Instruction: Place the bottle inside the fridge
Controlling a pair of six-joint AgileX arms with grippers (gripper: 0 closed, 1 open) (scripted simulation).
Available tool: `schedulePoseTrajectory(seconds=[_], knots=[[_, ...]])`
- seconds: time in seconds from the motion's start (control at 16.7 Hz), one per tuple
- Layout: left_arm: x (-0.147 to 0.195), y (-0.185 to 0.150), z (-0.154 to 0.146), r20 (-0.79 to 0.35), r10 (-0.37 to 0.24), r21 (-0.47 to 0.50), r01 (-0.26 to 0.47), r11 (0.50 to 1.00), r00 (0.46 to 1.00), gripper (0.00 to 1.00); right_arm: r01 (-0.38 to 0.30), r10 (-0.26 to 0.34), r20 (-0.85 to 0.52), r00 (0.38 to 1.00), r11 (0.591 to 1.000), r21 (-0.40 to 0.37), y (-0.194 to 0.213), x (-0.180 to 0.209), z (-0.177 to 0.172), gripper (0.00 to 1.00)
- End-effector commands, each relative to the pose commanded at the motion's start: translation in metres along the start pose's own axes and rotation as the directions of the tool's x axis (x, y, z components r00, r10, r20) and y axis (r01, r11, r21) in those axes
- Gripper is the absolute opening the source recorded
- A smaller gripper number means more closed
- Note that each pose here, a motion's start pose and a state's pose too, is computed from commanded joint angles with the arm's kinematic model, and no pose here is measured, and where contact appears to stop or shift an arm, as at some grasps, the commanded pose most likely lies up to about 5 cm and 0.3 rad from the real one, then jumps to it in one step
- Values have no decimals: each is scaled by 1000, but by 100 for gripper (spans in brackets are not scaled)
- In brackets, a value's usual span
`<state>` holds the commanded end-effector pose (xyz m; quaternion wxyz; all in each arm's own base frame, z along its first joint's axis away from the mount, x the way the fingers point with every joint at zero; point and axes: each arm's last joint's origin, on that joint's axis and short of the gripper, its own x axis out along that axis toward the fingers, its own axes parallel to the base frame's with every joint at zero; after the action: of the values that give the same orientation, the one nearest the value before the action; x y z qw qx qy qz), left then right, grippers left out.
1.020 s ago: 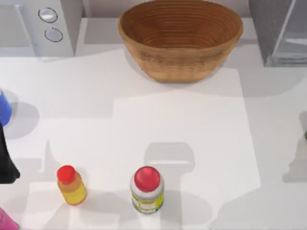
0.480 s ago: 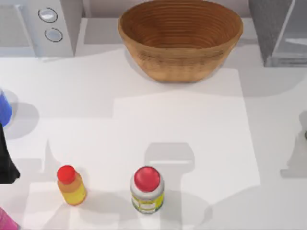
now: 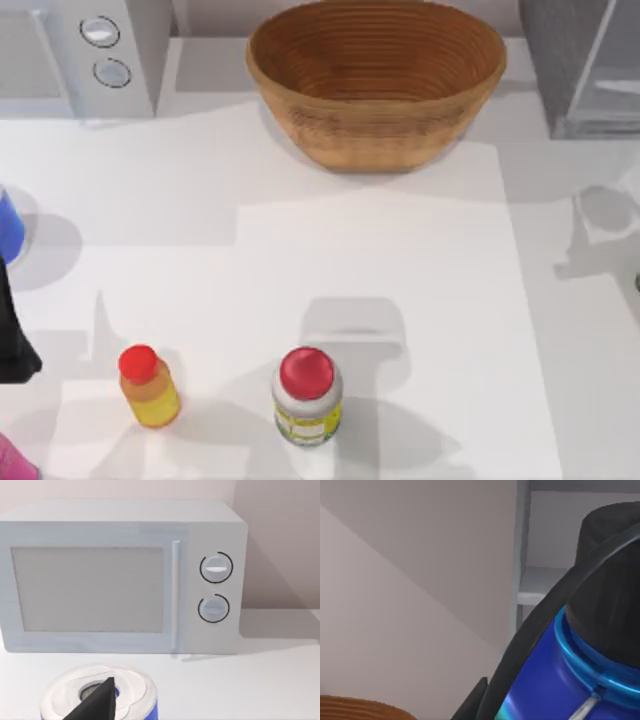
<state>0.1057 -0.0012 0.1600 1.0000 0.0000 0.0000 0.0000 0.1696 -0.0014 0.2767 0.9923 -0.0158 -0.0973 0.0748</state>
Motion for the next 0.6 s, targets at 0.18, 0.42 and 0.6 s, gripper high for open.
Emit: schedulePoseTrajectory(seconds=[0.18,0.42,0.6], knots=[[0,0,0,0,0,0,0,1000,1000,100,-14,14,-56,998,1000,6,-19,65,-12,1],[0,0,0,0,0,0,0,1000,1000,100,18,-13,-164,986,999,28,-57,139,-80,1],[0,0,0,0,0,0,0,1000,1000,100,67,-59,-204,977,997,32,-87,168,-133,1]])
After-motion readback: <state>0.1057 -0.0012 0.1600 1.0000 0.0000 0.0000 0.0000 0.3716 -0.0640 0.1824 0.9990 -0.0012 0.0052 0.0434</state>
